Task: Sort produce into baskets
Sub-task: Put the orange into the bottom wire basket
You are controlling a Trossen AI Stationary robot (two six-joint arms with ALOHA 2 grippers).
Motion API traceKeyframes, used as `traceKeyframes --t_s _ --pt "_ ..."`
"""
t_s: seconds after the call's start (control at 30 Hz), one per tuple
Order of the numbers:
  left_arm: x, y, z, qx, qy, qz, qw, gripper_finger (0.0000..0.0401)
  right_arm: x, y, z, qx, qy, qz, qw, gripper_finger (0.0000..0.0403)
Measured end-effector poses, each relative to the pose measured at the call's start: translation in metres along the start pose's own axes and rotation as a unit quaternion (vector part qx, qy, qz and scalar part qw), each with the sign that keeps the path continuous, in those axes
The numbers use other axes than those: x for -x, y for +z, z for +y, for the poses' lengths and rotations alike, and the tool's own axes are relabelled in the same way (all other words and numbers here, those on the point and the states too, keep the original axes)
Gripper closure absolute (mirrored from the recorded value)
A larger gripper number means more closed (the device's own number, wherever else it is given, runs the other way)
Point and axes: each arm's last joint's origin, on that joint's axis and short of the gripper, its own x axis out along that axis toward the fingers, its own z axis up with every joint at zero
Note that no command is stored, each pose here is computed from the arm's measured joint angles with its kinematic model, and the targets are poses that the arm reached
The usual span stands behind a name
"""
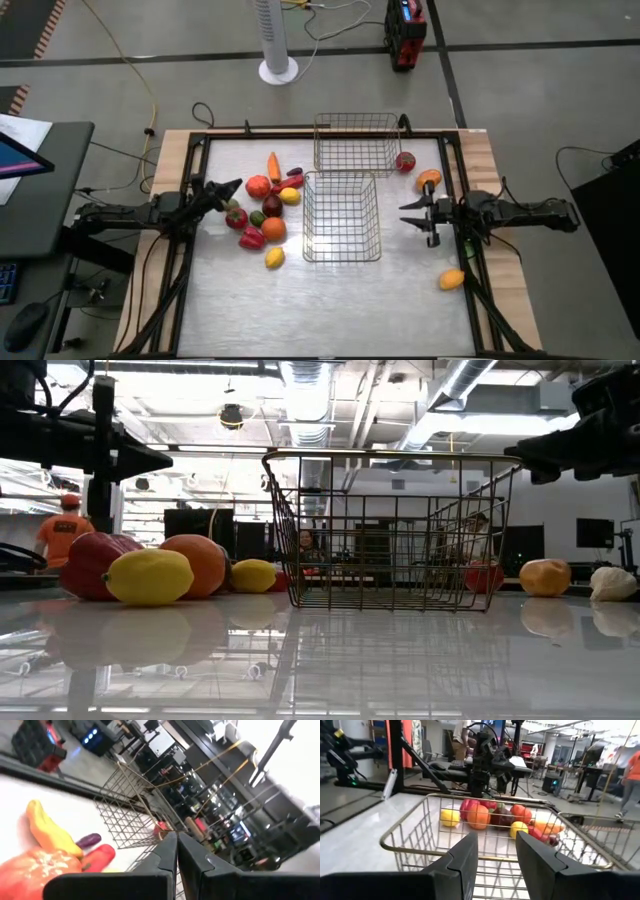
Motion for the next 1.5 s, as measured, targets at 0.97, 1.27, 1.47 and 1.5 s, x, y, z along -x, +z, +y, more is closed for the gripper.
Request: traceKeyframes --t_s 0.97,1.27,1.47,1.5 --pt "-0.019 0.060 -0.090 -0.008 -0.034 -0.028 0.999 0.0401 0.022 0.063 -0.023 -0.432 -0.080 -0.333 0.834 0.0241" --pt "-0.040 0.061 -0.110 -0.105 0.125 0.106 0.981 0.0387 0.014 0.066 -0.025 -0.476 -0.103 -0.308 0.817 0.0241" --pt "-0.060 0.063 -0.106 -0.133 0.205 0.191 0.950 0.0336 -0.005 0.092 -0.028 -0.440 -0.153 -0.178 0.867 0.0241" --pt "-0.065 0.063 -0.103 -0.137 0.214 0.207 0.945 0.0325 -0.008 0.098 -0.029 -0.427 -0.160 -0.161 0.875 0.0241"
